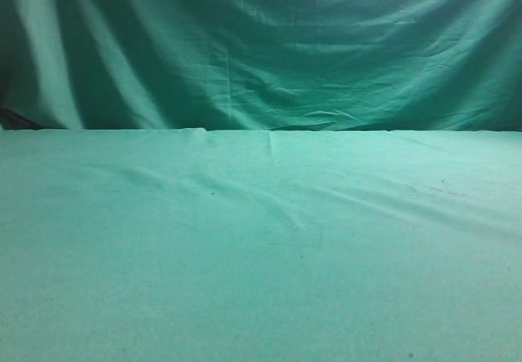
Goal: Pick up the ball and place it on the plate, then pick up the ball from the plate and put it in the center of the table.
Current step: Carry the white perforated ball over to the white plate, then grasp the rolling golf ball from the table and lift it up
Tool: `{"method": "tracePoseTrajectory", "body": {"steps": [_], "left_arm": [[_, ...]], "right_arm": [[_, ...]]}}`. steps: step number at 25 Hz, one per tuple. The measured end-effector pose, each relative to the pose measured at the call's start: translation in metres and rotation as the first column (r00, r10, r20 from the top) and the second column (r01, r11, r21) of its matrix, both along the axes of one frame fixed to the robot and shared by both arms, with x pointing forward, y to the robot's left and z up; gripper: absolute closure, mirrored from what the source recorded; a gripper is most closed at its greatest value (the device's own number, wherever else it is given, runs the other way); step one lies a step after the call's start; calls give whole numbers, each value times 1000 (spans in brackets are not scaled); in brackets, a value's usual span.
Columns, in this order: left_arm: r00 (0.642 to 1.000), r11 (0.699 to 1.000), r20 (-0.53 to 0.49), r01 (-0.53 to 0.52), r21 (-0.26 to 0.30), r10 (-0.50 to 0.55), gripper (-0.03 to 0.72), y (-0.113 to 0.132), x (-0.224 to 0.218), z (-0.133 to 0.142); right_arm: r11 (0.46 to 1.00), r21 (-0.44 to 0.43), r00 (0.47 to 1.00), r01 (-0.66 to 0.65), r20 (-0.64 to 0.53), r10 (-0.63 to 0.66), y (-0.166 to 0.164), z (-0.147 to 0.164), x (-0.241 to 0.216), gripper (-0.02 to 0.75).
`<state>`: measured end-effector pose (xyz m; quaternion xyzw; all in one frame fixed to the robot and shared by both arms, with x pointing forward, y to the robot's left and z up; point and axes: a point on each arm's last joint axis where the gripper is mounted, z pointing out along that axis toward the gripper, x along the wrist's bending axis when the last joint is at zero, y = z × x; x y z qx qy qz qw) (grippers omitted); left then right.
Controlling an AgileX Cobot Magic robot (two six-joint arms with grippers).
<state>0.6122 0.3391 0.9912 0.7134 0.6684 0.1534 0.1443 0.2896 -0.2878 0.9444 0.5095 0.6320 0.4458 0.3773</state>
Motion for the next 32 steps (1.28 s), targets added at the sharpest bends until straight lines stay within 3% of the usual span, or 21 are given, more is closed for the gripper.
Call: {"method": "tracePoseTrajectory", "body": {"steps": [1, 4, 7, 8, 9, 12, 16, 22, 26, 32], "left_arm": [[1000, 1000, 9, 8, -15, -8, 46, -6, 4, 9], [999, 998, 32, 43, -54, -42, 227, -22, 15, 41], [995, 993, 55, 87, -81, -83, 460, -38, 22, 73], [995, 993, 55, 87, -81, -83, 460, -38, 22, 73], [993, 991, 65, 101, -91, -95, 553, -43, 23, 83], [983, 980, 111, 157, -121, -144, 688, -57, 23, 103], [948, 956, 222, 260, -134, -227, 688, -85, 7, 134], [855, 916, 392, 396, -72, -339, 688, -116, -48, 177], [800, 901, 489, 429, -58, -349, 688, -124, -94, 179], [746, 903, 581, 428, -42, -326, 688, -114, -152, 172]], "right_arm": [[1000, 0, 1000, 0, 0, 0, 0, 0, 0, 673], [1000, 0, 1000, 0, 0, 0, 0, 0, 0, 673], [1000, 0, 1000, 0, 0, 0, 0, 0, 0, 673], [1000, 0, 1000, 0, 0, 0, 0, 0, 0, 673], [1000, 0, 1000, 0, 0, 0, 0, 0, 0, 673], [1000, 0, 1000, 0, 0, 0, 0, 0, 0, 673], [1000, 0, 1000, 0, 0, 0, 0, 0, 0, 673], [1000, 0, 1000, 0, 0, 0, 0, 0, 0, 673], [1000, 0, 1000, 0, 0, 0, 0, 0, 0, 673], [1000, 0, 1000, 0, 0, 0, 0, 0, 0, 673]]}}
